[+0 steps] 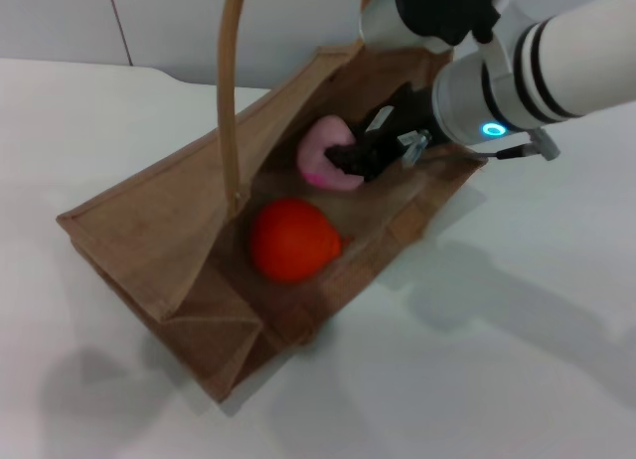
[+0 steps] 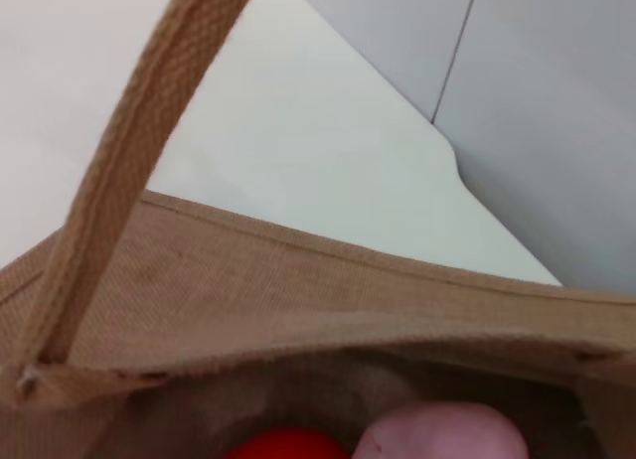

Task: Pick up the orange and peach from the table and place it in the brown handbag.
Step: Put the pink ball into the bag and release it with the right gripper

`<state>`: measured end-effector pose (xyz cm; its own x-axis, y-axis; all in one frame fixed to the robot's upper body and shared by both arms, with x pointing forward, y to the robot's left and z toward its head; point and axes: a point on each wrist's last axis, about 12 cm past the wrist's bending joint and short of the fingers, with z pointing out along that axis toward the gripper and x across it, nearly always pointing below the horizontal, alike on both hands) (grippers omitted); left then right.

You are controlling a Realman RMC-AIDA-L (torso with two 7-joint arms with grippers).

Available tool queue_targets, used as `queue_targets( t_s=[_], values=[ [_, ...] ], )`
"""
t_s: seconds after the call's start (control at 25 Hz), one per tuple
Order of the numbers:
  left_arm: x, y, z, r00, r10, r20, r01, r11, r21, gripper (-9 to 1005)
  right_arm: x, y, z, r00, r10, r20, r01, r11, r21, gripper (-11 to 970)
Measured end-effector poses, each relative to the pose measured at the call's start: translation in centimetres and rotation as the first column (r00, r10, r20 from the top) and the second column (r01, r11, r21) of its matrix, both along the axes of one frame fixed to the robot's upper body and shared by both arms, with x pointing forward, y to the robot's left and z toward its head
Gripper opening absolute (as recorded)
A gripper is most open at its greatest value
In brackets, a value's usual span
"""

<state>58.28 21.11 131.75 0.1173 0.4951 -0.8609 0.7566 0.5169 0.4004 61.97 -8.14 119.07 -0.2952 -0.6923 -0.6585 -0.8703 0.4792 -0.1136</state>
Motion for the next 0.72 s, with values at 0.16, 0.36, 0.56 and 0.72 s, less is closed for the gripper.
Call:
queue_targets(
  t_s=[0.16, 0.36, 0.56, 0.72],
  values=[
    [-0.3, -0.4, 0.3, 1.000, -0.012, 0.008, 0.012, 1.000, 0.000, 122, 0.9, 0.6, -0.5, 1.000, 0.002, -0.016, -0.003, 1.000, -0.029, 273],
    [-0.6, -0.8, 0.6, 1.000, -0.024, 0.016, 0.024, 1.000, 0.004, 123, 1.3, 1.1, -0.8, 1.000, 0.001, 0.020, -0.001, 1.000, -0.025, 345],
    [-0.7, -0.9, 0.6, 1.000, -0.025, 0.016, 0.024, 1.000, 0.010, 123, 1.4, 1.3, -0.8, 0.999, 0.001, 0.039, -0.001, 1.000, -0.010, 438],
    [-0.7, -0.8, 0.4, 1.000, -0.021, 0.011, 0.021, 1.000, 0.011, 123, 1.6, 0.9, -1.0, 0.999, -0.013, 0.031, 0.013, 1.000, -0.010, 512]
  ],
)
